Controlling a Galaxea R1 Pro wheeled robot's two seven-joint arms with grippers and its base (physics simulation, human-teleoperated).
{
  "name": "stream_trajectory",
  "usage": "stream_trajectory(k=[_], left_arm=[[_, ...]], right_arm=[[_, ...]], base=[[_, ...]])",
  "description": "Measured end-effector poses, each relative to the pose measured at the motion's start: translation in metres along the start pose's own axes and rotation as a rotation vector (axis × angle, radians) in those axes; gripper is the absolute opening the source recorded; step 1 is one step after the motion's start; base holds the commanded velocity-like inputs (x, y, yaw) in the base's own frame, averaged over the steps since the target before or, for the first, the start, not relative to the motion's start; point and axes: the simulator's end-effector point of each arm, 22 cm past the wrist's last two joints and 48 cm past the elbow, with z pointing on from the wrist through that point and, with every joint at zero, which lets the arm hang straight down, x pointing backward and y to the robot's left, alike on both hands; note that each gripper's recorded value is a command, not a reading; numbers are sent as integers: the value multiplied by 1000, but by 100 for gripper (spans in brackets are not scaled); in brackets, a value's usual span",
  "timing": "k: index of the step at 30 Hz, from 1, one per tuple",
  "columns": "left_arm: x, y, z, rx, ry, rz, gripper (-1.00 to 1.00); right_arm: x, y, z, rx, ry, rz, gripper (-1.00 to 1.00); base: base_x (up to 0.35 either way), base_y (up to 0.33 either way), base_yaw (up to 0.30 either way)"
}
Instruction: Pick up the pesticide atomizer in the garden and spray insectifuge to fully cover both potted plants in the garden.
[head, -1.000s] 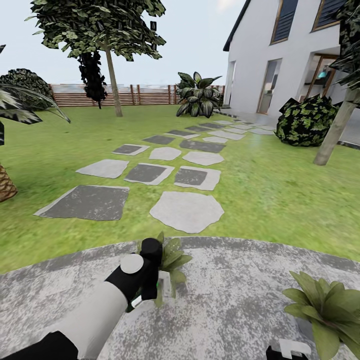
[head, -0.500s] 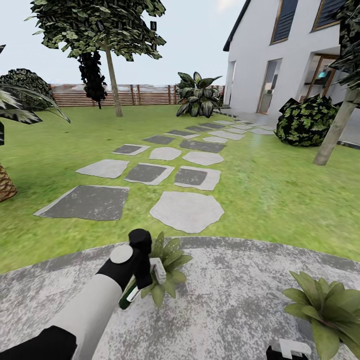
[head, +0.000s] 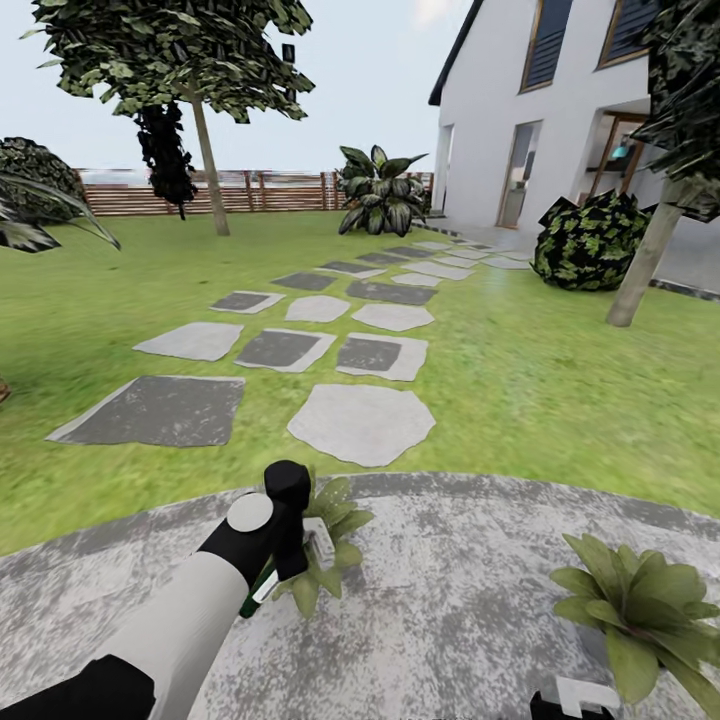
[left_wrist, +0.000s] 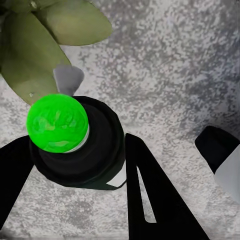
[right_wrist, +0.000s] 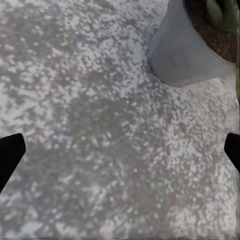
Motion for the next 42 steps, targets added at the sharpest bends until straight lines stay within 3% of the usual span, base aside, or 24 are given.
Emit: stream_trajectory(k=[8,11,14,18,19,22,24,26,27,32,37,42], left_arm=[[-1,3,-5,-15,0,1,-100],[2,11,-10,-65,36,4,-100],[13,22,-11,-113,80,-40,-100],[28,22,0,-105,111,-76,-100],[32,14,9,-70,105,-109,-100],[29,10,10,-23,57,-193,-100],[35,13,12,-22,60,-207,-100],[87,39,23,-13,92,-305,-100],[90,32,30,12,89,-312,-100],[85,2,48,67,94,-295,-100],[49,-24,46,114,40,-266,-100],[41,-30,45,137,18,-266,-100]], right_arm=[[-2,0,0,-2,-4,0,100],[-2,1,-1,-3,-4,0,100],[-2,1,-1,-3,-4,0,100],[-2,2,-1,-4,-3,0,100],[-1,2,-1,-5,-2,0,100],[-1,2,-1,-4,-3,0,100],[-1,2,-1,-4,-3,0,100],[-1,2,-1,-4,-3,0,100],[-1,2,-1,-4,-2,0,100],[-1,1,-1,-3,-2,0,100],[-1,1,-1,-3,-2,-2,100],[0,0,-1,-2,-1,-2,100]], base=[[-161,97,-196],[-9,9,-13],[-2,2,-2],[0,0,0],[0,0,0],[0,0,0],[0,0,0],[0,0,0],[0,0,0],[0,0,0],[0,0,0],[0,0,0]])
